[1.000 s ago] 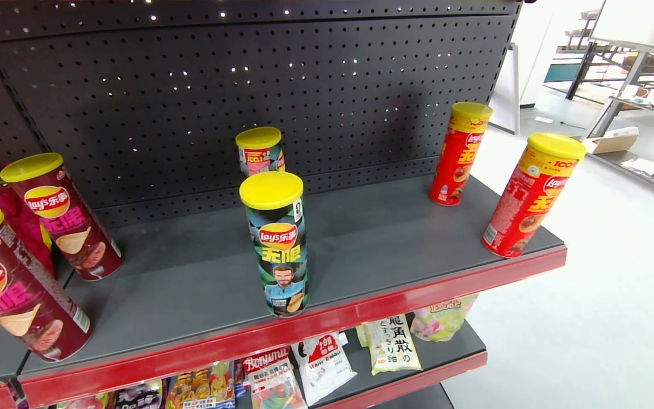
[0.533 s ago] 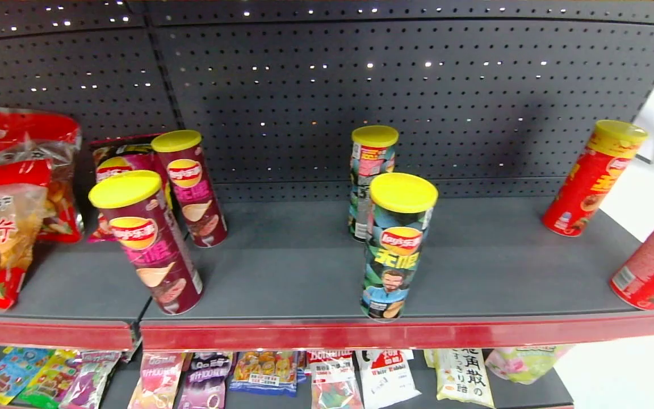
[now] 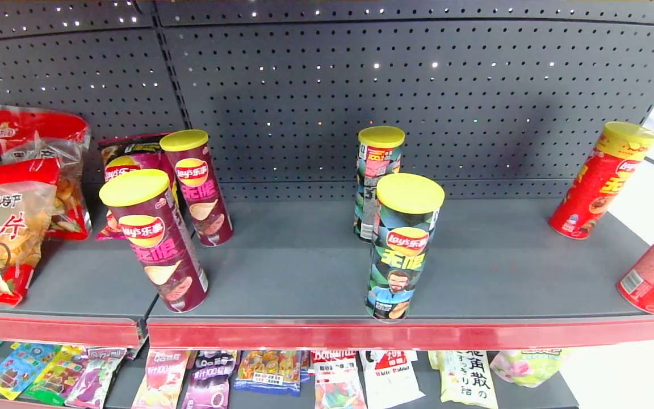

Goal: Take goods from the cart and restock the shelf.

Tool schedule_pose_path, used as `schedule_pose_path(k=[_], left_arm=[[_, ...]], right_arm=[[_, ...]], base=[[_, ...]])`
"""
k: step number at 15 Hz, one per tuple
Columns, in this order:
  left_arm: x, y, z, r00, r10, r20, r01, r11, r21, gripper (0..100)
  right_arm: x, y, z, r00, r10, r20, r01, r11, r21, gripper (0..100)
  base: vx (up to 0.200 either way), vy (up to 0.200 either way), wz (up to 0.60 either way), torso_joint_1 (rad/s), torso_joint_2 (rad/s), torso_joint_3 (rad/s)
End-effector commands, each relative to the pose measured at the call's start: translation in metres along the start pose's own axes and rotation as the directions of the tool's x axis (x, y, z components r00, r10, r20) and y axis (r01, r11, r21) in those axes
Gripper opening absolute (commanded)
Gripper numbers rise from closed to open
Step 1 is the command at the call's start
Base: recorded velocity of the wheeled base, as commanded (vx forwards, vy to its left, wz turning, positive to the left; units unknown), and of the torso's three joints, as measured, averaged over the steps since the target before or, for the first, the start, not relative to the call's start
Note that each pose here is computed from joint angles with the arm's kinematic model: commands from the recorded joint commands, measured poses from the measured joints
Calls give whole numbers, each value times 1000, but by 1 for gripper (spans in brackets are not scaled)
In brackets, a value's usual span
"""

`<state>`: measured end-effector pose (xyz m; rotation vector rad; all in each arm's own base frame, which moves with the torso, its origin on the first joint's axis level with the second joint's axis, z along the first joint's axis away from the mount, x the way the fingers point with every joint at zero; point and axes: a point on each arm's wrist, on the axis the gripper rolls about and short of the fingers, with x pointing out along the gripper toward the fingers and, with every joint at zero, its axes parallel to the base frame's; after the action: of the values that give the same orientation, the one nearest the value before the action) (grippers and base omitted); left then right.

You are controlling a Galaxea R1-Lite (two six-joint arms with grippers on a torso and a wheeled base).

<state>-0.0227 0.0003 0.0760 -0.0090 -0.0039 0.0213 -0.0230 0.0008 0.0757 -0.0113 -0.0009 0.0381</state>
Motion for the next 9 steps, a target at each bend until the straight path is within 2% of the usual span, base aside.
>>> schedule_pose_path(k=[1,3,4,5,6,8,9], left_arm=[[0,0,0,1000,0,1,0,1000,0,100],[0,0,0,1000,0,-1,0,1000,0,100],[0,0,0,1000,0,-1,0,1000,0,100],[0,0,0,1000,-1,-2,1,1000,0,100],[0,0,0,1000,0,-2,0,1000,0,100],[0,0,0,1000,0,-2,0,1000,0,100],[0,0,0,1000,0,-1,0,1000,0,100]], right_arm=[[0,0,0,1000,3,1,-3,1000,-1,100],[-2,0,7,1000,14,27,-14,1000,-1,100],[-2,-1,48,998,40,55,-42,998,39,100],[6,-2,94,998,21,59,-29,990,138,100],[13,-2,119,998,29,49,-36,986,161,100],[39,-2,108,993,37,-115,-32,999,41,100],[51,-2,104,983,41,-179,-38,999,17,100]], base=[[0,0,0,0,0,0],[0,0,0,0,0,0],[0,0,0,0,0,0],[0,0,0,0,0,0],[0,0,0,0,0,0],[0,0,0,0,0,0],[0,0,0,0,0,0]])
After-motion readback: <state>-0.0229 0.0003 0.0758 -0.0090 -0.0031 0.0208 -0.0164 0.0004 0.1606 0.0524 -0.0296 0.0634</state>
